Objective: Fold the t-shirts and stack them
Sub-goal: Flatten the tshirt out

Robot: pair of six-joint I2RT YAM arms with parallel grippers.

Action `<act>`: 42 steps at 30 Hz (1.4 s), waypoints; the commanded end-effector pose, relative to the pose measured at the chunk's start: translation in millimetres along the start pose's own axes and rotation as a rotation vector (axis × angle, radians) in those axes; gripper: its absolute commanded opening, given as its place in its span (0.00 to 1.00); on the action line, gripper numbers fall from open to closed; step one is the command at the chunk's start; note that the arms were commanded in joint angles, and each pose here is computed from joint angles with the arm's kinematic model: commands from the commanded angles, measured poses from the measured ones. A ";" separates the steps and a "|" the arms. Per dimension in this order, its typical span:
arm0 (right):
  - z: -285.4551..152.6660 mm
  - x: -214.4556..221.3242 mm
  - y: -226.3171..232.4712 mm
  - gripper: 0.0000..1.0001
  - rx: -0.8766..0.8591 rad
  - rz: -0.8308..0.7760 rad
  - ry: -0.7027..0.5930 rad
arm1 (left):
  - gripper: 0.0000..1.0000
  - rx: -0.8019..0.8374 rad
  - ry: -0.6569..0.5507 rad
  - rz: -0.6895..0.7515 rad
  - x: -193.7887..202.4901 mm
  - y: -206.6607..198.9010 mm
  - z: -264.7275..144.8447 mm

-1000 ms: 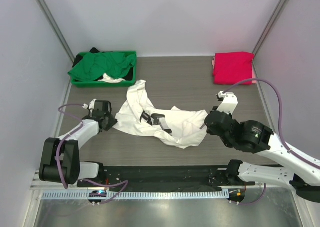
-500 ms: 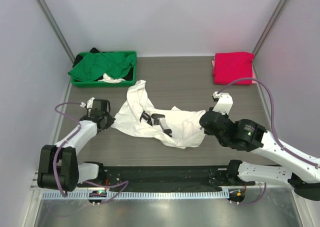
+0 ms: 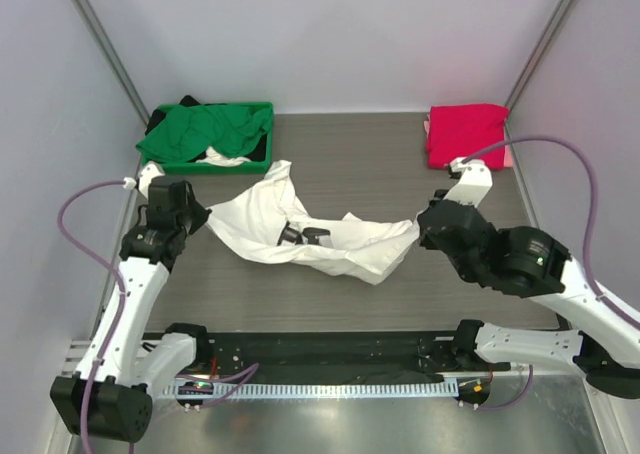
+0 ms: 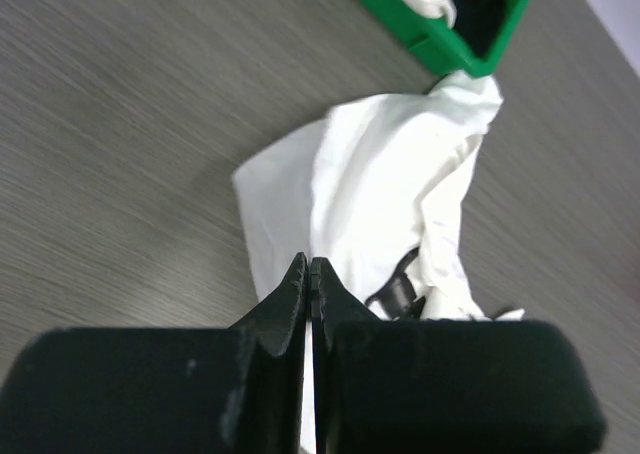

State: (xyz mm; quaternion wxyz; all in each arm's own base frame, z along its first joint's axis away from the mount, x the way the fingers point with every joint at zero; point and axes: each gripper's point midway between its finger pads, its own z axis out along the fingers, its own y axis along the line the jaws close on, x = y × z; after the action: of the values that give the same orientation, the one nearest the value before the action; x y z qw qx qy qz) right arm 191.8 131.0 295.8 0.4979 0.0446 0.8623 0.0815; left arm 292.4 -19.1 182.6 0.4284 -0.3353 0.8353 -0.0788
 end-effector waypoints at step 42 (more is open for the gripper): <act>-323.3 -299.2 -58.9 0.01 -0.562 0.137 -1.068 | 0.00 0.803 -0.952 -0.078 -256.1 -87.9 -461.8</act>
State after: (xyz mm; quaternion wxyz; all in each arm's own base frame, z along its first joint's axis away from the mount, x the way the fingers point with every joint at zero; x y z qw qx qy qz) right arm 46.0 9.6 687.5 0.8207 -0.0553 0.4385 0.3621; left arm 62.1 2.8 673.7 0.8444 -0.1747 0.4358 -0.2578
